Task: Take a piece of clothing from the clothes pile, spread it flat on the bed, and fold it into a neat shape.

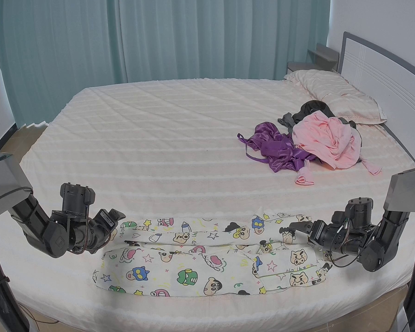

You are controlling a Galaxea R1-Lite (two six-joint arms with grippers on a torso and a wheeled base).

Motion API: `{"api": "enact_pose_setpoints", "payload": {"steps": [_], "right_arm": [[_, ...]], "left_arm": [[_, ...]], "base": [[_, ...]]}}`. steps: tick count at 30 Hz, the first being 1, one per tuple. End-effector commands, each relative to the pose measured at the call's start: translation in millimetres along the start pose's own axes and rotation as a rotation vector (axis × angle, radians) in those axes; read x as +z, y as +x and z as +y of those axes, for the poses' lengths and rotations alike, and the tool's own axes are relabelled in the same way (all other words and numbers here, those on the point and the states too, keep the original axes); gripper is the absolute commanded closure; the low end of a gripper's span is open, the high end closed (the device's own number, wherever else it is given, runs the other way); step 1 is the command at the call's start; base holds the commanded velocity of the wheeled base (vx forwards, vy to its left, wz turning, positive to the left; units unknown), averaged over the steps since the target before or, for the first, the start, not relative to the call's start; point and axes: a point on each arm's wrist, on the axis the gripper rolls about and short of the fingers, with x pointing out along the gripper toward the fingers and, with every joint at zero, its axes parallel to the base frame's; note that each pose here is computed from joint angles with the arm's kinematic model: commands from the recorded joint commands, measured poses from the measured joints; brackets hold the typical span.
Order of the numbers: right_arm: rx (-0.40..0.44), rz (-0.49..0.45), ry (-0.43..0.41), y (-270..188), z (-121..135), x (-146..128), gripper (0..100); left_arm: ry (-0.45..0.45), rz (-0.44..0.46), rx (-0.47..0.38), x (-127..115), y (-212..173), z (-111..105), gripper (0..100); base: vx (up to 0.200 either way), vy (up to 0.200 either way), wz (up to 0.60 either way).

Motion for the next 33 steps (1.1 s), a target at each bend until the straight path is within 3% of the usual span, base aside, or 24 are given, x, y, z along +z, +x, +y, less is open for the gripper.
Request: {"api": "enact_pose_setpoints", "payload": {"steps": [1,13,27,28,33], "right_arm": [[-0.006,0.016,0.000,10.6,-4.1,-3.3,0],[-0.087,-0.016,0.004,4.5,-9.1,-8.5,0],[-0.046,-0.040,-0.022,21.8,-9.3,-8.6,0],[-0.045,-0.041,-0.023,22.2,-9.1,-8.1,100],[-0.046,-0.042,-0.021,19.5,-9.0,-8.6,100]], "left_arm": [[0.002,0.002,-0.010,-1.3,-0.3,-3.1,0],[0.010,0.021,0.008,-7.3,1.4,0.7,0],[0.012,0.022,0.005,-8.0,1.3,0.0,0],[0.012,0.022,0.005,-8.0,1.3,0.0,0],[0.012,0.023,0.007,-8.1,1.3,0.2,0]], "base": [[0.000,0.000,0.00],[0.000,0.000,0.00],[0.000,0.000,0.00],[0.000,0.000,0.00],[0.000,0.000,0.00]]}}
